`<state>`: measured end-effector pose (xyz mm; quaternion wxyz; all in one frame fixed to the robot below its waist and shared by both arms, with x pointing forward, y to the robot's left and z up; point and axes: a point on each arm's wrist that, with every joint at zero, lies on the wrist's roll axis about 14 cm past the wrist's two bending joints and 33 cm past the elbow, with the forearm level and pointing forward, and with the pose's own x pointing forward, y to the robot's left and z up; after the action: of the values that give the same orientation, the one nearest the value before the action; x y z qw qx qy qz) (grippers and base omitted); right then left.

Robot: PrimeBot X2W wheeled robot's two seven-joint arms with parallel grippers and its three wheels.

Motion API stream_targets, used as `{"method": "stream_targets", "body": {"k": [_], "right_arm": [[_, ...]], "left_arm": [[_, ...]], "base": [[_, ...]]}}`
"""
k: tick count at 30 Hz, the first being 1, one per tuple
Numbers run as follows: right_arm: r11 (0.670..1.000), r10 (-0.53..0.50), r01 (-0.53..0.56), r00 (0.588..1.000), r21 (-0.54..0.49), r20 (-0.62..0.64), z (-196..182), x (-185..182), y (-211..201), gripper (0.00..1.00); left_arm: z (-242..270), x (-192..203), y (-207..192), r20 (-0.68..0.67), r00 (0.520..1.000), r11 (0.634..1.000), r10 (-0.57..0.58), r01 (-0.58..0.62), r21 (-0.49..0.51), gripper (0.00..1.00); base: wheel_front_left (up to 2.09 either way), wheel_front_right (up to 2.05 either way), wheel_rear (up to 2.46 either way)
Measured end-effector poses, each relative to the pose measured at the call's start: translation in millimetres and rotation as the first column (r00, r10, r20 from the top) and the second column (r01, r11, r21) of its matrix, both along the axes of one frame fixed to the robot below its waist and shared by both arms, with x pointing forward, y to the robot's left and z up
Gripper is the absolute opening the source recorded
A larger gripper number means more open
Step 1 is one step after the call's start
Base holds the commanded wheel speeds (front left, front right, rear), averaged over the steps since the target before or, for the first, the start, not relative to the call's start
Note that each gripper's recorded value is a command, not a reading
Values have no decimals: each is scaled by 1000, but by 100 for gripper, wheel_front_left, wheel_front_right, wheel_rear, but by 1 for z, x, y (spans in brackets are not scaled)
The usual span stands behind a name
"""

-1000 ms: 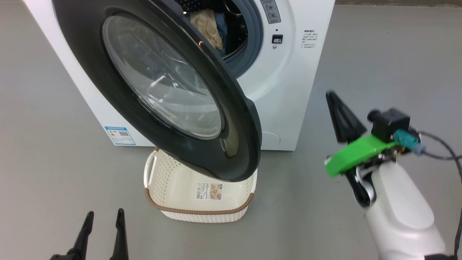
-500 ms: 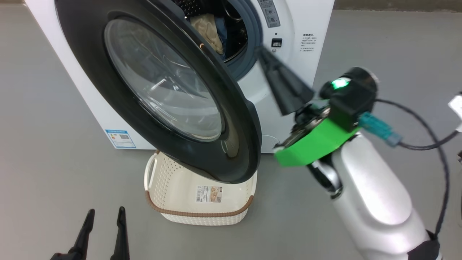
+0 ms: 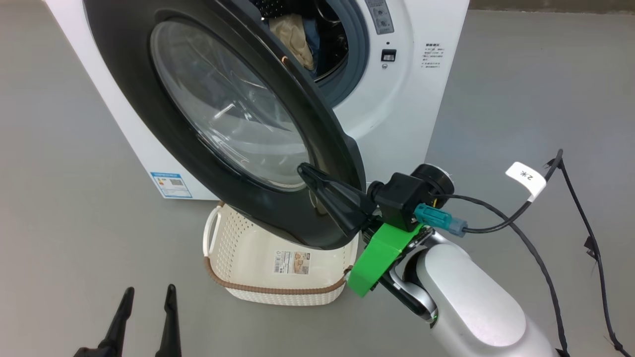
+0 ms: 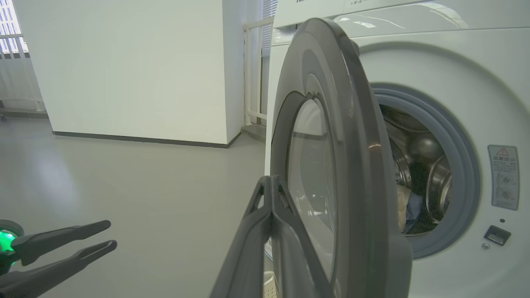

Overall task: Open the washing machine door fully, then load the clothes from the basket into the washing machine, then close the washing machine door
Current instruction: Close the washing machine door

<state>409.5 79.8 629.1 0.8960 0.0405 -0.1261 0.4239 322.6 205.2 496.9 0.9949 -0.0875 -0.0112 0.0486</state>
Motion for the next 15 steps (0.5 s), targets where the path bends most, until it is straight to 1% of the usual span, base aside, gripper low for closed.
{"method": "stream_targets", "body": {"k": [7,12,15], "right_arm": [[998,-45,42,996,-44,-71,-29,14,-9,0],[996,-76,71,994,-55,-84,-34,26,-16,0],[996,-85,81,991,-42,-106,-36,32,-18,0]], "left_arm": [[0,4,-2,0,1000,1000,-8,8,1,100],[-1,5,-4,-3,1000,1000,-12,12,2,100],[1,8,-4,3,1000,1000,-14,14,3,100]], "base": [[0,0,0],[0,0,0],[0,0,0]]}}
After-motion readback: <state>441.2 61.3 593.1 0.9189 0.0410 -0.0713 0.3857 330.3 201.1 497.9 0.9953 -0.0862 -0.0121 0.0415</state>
